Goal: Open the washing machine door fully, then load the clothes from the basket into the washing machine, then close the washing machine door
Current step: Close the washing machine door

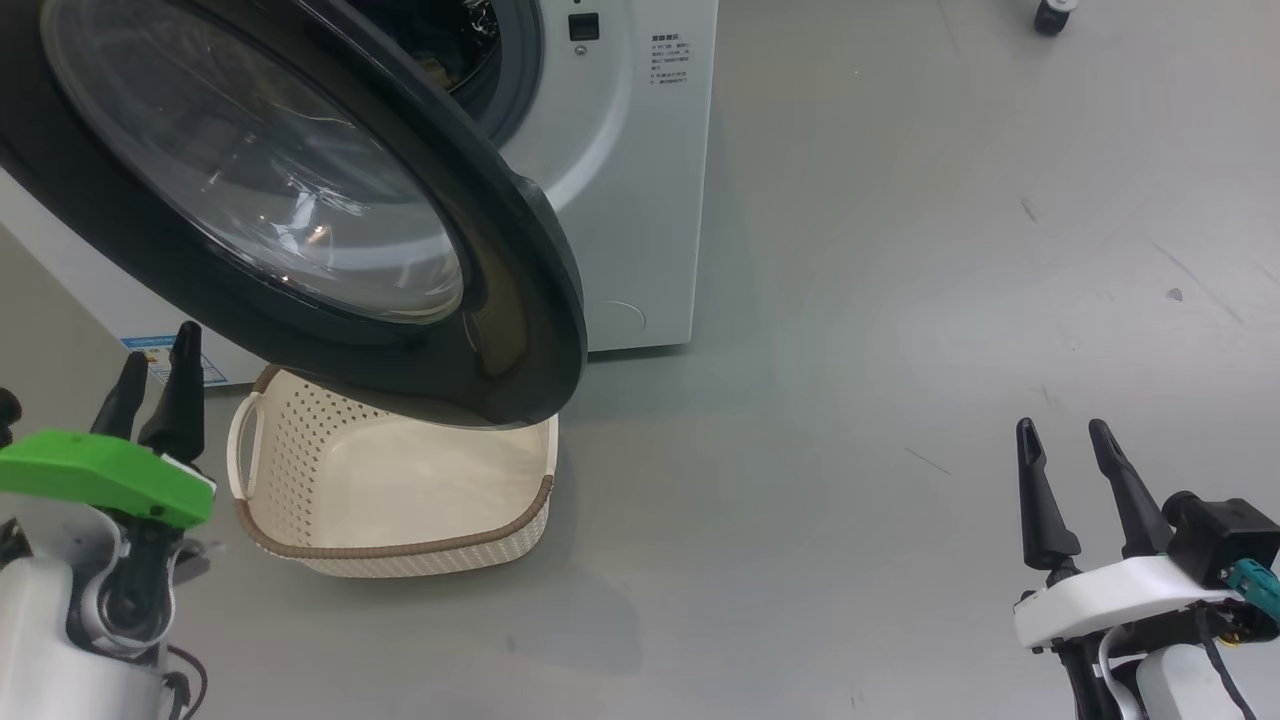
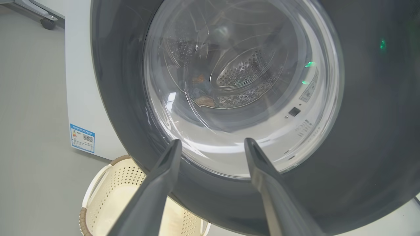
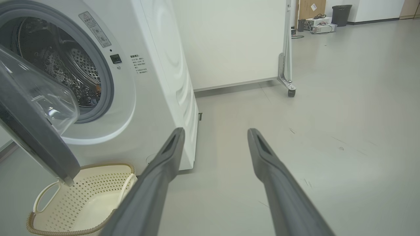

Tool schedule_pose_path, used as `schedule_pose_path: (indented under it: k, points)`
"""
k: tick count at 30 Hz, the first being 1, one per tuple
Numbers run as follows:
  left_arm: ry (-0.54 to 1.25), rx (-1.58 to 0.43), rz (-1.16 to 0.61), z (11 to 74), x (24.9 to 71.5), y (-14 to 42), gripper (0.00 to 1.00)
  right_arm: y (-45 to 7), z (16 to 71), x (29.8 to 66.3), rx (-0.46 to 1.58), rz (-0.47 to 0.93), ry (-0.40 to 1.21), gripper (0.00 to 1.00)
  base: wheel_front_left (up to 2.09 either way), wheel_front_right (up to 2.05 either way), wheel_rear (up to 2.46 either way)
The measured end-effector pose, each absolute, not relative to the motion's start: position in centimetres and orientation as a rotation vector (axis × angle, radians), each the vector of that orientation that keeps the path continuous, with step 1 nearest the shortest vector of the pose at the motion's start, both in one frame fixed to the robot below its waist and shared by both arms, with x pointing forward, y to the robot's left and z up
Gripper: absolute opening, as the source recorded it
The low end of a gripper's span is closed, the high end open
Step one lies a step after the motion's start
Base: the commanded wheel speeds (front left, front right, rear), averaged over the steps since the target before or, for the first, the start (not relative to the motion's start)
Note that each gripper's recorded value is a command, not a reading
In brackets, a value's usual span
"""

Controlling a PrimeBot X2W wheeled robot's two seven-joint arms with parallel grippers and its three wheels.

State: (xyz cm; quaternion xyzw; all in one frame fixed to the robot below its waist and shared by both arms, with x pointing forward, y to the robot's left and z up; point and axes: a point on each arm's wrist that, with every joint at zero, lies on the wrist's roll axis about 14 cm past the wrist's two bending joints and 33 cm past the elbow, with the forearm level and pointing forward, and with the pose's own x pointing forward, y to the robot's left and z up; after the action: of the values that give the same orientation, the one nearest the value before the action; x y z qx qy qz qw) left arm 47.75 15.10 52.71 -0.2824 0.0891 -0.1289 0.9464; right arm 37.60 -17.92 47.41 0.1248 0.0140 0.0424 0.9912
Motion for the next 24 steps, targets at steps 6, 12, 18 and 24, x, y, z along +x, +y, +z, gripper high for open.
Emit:
schedule_pose_path:
  k: [6, 12, 18, 24]
  points:
    - [0.115, -0.519, -0.221, 52.0, 45.7, 15.9, 1.0, -17.2, 47.6, 37.7, 0.247, 0.112, 0.025, 1.0, 0.0, 0.0, 0.0]
    - [0.03, -0.468, -0.18, 52.2, 44.1, 17.0, 1.0, -16.3, 48.1, 38.0, 0.241, 0.142, 0.012, 1.0, 0.0, 0.0, 0.0]
    - [-0.002, -0.412, -0.163, 51.6, 42.3, 17.4, 1.0, -15.5, 48.3, 37.9, 0.244, 0.168, 0.008, 1.0, 0.0, 0.0, 0.0]
    - [-0.018, -0.367, -0.165, 50.9, 41.0, 16.9, 1.0, -15.2, 48.1, 37.5, 0.245, 0.175, 0.017, 1.0, 0.0, 0.0, 0.0]
